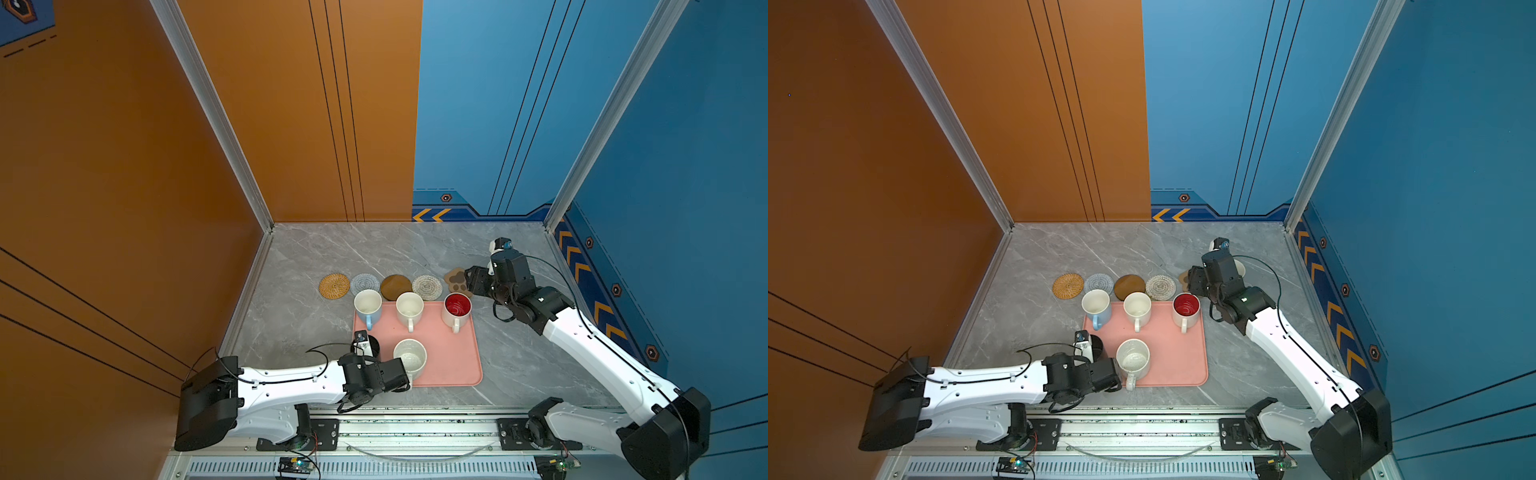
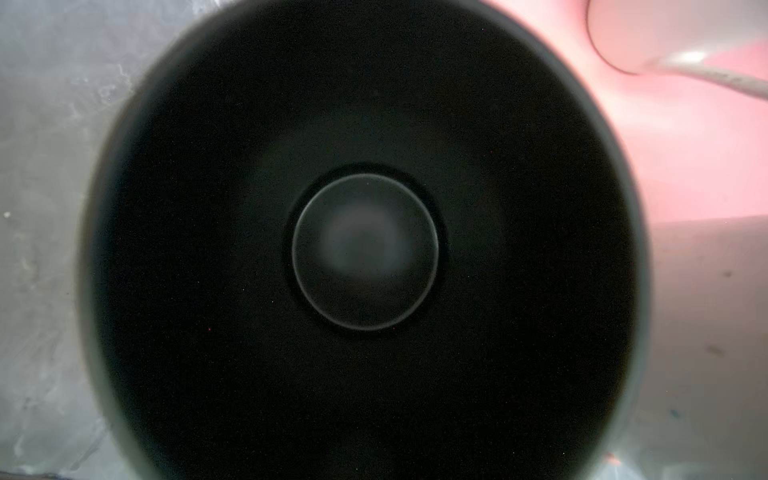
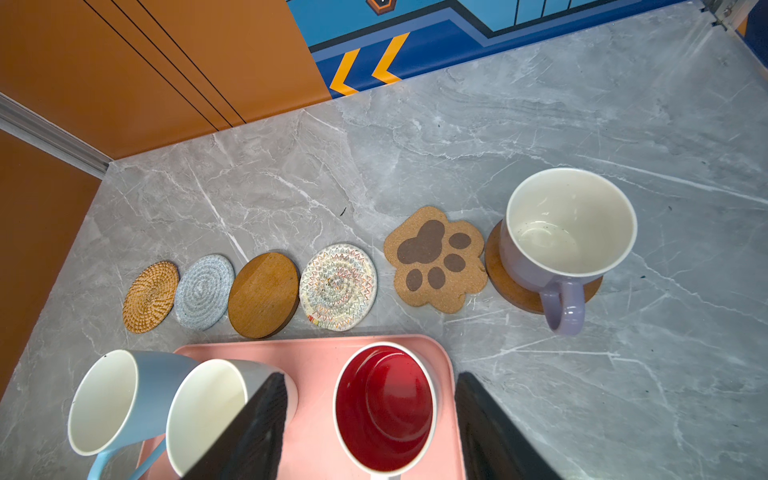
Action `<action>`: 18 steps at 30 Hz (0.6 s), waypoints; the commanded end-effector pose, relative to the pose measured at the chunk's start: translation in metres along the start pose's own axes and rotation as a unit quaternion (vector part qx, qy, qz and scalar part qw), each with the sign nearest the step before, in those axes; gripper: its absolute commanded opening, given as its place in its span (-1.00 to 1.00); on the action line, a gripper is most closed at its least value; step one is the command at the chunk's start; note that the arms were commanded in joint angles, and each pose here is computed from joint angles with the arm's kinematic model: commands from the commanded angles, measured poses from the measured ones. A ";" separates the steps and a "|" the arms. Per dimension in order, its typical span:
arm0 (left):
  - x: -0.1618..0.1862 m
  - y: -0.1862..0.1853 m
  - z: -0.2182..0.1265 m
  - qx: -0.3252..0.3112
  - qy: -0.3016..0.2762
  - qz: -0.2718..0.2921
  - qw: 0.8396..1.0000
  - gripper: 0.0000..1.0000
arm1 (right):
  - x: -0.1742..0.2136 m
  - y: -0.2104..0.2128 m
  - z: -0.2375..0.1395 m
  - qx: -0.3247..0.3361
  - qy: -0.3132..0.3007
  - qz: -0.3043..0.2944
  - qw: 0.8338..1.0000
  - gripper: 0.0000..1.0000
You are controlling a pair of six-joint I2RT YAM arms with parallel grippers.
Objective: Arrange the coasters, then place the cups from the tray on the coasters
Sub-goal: 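Lower the left gripper into the black mug on the tray, then close the left gripper on the black mug rim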
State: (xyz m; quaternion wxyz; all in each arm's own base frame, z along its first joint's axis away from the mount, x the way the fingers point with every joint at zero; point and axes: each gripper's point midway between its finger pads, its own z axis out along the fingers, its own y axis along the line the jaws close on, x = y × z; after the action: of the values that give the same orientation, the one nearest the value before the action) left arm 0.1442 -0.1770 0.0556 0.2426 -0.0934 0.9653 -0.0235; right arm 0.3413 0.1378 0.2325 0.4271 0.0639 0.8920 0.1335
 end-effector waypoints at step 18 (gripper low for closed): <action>0.002 0.001 0.000 -0.003 0.013 0.012 1.000 -1.00 | 0.003 0.003 0.003 -0.010 0.002 -0.007 1.000 0.26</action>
State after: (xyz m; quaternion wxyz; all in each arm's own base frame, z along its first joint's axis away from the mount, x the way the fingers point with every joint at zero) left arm 0.1443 -0.1770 0.0534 0.2356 -0.0909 0.9674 -0.0210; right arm 0.3410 0.1381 0.2315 0.4256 0.0631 0.8927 0.1342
